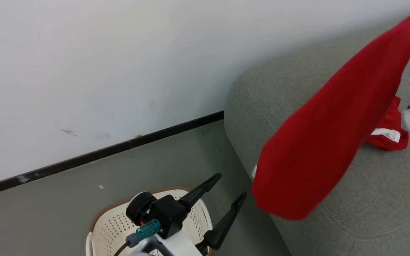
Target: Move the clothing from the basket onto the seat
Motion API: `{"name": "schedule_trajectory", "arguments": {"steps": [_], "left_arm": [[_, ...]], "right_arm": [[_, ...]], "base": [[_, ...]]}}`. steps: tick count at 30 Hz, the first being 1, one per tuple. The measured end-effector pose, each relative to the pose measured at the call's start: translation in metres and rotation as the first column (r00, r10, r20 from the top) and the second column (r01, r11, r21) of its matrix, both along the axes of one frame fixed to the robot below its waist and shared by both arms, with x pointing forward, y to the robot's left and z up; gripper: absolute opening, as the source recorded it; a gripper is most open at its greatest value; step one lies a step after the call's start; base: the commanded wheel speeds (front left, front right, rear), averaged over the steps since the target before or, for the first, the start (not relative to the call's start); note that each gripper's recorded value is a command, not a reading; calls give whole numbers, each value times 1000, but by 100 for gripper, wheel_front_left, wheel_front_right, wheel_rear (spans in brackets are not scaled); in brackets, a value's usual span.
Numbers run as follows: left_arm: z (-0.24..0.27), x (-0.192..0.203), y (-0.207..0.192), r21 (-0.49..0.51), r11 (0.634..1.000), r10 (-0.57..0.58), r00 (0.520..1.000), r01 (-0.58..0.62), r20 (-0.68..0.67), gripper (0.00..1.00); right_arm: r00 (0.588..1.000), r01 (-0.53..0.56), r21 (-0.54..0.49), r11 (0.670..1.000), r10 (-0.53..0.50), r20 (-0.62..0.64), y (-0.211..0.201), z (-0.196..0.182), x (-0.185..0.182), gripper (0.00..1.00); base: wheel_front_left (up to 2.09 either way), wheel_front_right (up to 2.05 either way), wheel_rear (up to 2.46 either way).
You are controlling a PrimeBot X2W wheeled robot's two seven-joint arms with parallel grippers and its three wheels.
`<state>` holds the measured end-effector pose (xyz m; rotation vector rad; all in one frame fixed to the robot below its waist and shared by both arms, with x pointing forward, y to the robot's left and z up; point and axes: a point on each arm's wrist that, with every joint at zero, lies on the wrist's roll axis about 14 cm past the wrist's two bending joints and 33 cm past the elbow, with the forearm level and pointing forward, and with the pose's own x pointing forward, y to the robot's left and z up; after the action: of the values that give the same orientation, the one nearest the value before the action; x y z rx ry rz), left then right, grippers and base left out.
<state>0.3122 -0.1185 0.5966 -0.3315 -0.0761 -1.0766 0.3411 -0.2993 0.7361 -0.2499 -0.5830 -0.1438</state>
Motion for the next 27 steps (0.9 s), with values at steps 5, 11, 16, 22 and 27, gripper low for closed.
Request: {"name": "schedule_trajectory", "arguments": {"steps": [5, 11, 16, 22, 27], "left_arm": [[-3, 13, 6, -3, 999, 38, 999, -38, -5, 100], [-11, 26, 14, 10, 998, 68, 997, -68, -22, 100], [-12, 39, 16, 21, 997, 73, 997, -73, -14, 100], [-22, 47, 15, 43, 997, 62, 997, -60, -43, 100], [-33, 51, 16, 70, 996, 61, 996, -57, -62, 100]], "right_arm": [[993, 80, -26, 996, -77, 93, -32, 58, 8, 0], [975, 222, 12, 975, -222, 11, -90, 64, 24, 0], [945, 291, 21, 957, -284, -166, -119, 20, 50, 0], [880, 341, 34, 940, -306, -364, -135, -50, 82, 0], [833, 342, 16, 939, -296, -467, -132, -95, 102, 0]], "base": [[0, 0, 0], [0, 0, 0], [0, 0, 0], [0, 0, 0], [0, 0, 0]]}}
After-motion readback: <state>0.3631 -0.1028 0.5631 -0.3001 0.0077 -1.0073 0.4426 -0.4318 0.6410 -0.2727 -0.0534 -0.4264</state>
